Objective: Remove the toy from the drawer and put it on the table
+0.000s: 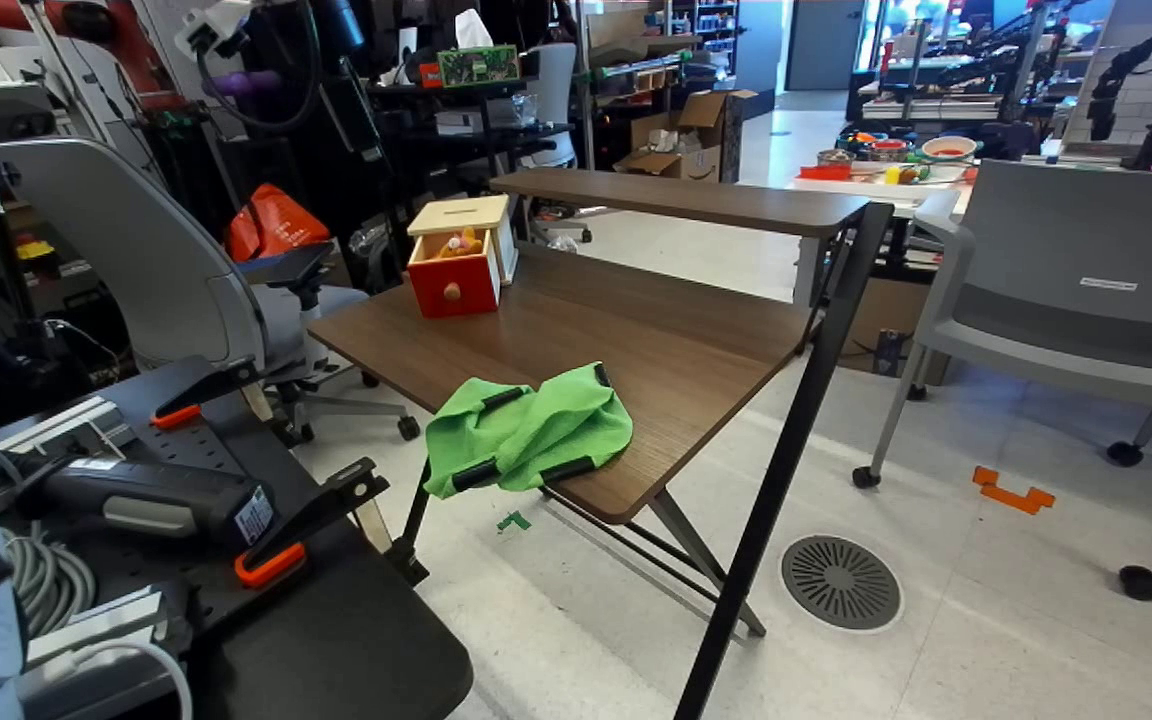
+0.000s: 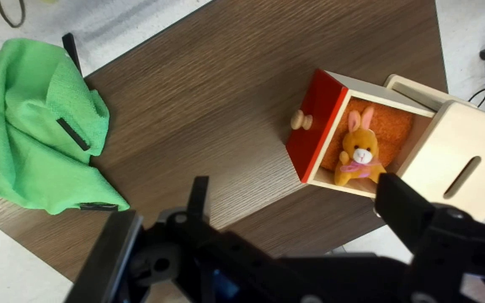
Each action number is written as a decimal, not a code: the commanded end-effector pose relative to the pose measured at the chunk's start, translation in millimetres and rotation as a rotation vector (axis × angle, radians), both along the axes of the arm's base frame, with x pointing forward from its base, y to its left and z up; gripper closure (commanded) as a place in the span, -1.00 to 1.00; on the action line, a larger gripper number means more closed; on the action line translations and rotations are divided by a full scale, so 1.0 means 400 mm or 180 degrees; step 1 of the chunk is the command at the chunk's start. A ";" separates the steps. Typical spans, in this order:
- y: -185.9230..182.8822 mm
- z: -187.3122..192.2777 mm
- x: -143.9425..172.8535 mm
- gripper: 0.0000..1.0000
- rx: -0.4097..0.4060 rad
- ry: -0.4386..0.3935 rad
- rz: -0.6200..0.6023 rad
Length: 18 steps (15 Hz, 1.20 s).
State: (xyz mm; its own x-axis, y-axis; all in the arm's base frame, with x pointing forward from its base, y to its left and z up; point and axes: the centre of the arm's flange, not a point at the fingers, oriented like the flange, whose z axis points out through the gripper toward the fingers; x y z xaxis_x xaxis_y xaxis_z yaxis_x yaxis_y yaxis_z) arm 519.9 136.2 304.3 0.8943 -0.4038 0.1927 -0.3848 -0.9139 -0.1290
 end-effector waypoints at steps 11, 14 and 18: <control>0.161 -0.235 0.244 -1.00 0.0023 0.0104 0.0990; 0.199 -0.258 0.268 -1.00 -0.0040 0.0065 0.1125; 0.231 -0.286 0.293 -1.00 -0.0157 0.0017 0.1291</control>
